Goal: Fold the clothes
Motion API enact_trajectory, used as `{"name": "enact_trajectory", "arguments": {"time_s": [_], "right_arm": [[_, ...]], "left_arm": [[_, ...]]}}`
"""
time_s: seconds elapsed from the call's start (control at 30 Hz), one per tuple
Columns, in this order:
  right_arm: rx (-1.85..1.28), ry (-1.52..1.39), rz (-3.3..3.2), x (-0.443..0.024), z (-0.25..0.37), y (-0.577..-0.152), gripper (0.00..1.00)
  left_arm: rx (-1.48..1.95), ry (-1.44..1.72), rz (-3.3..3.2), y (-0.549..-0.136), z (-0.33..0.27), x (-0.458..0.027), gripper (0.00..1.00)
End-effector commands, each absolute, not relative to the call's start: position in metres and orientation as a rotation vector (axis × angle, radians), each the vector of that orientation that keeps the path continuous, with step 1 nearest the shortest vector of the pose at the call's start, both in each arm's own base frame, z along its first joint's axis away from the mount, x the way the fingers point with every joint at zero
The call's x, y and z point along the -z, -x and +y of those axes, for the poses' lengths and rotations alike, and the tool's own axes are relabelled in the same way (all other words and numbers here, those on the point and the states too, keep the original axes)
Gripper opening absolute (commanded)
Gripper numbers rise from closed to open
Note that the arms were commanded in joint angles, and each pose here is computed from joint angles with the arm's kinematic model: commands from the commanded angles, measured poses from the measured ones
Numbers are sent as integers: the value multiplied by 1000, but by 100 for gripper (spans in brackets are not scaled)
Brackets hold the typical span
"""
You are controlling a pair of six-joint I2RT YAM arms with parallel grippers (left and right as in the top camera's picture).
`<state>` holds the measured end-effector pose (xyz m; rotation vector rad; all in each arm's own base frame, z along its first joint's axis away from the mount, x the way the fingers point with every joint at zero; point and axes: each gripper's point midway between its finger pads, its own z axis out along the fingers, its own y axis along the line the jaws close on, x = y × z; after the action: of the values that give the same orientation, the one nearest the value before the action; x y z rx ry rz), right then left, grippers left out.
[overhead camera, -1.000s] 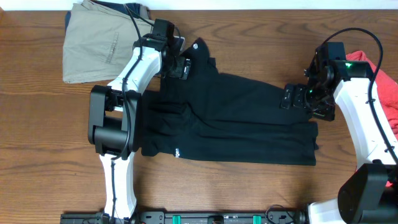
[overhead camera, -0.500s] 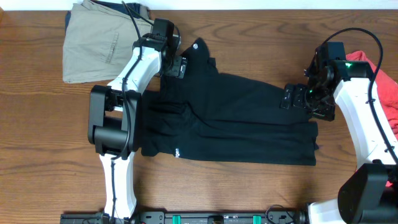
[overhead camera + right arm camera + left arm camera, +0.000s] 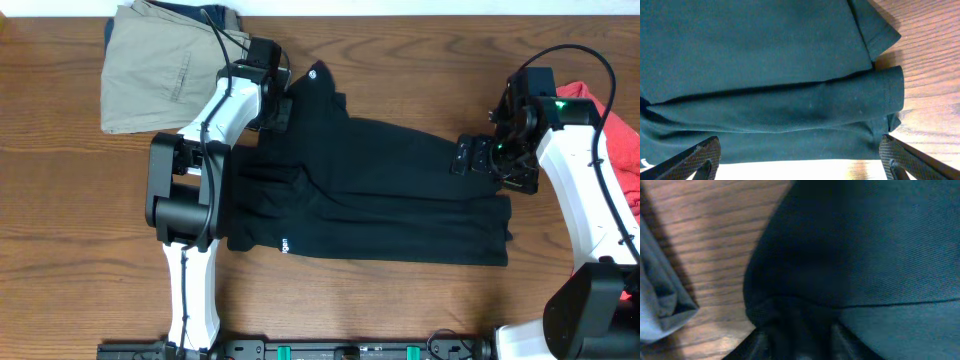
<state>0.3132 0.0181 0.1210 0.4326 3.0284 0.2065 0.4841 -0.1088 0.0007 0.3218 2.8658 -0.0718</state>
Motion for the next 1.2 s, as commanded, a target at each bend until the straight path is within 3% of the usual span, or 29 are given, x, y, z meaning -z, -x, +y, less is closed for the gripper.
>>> {"name": "enact_trajectory", "arguments": {"time_s": [0.0,0.03,0.13,0.43,0.73,1.17], "right_arm": [[-162,-399,3032,-120,17,-313,99],[-148,-400,3031,-119,16,-313,99],[-108,-412,3027,-119,10,-314,99],[-67,-476,2949,-121,-8,-329,99],[-4,-483,2809,-114,-34,-372,99],[-39,-479,2937,-34,-38,-390,99]], "left_arm": [[62,-316,2900,-477,-104,7,19],[64,-305,2889,-478,-105,1,11],[75,-261,2854,-482,-105,-19,6],[100,-116,2842,-462,-101,-80,6],[77,-114,2937,-438,-96,-76,6],[77,-115,2937,-438,-96,-76,7]]}}
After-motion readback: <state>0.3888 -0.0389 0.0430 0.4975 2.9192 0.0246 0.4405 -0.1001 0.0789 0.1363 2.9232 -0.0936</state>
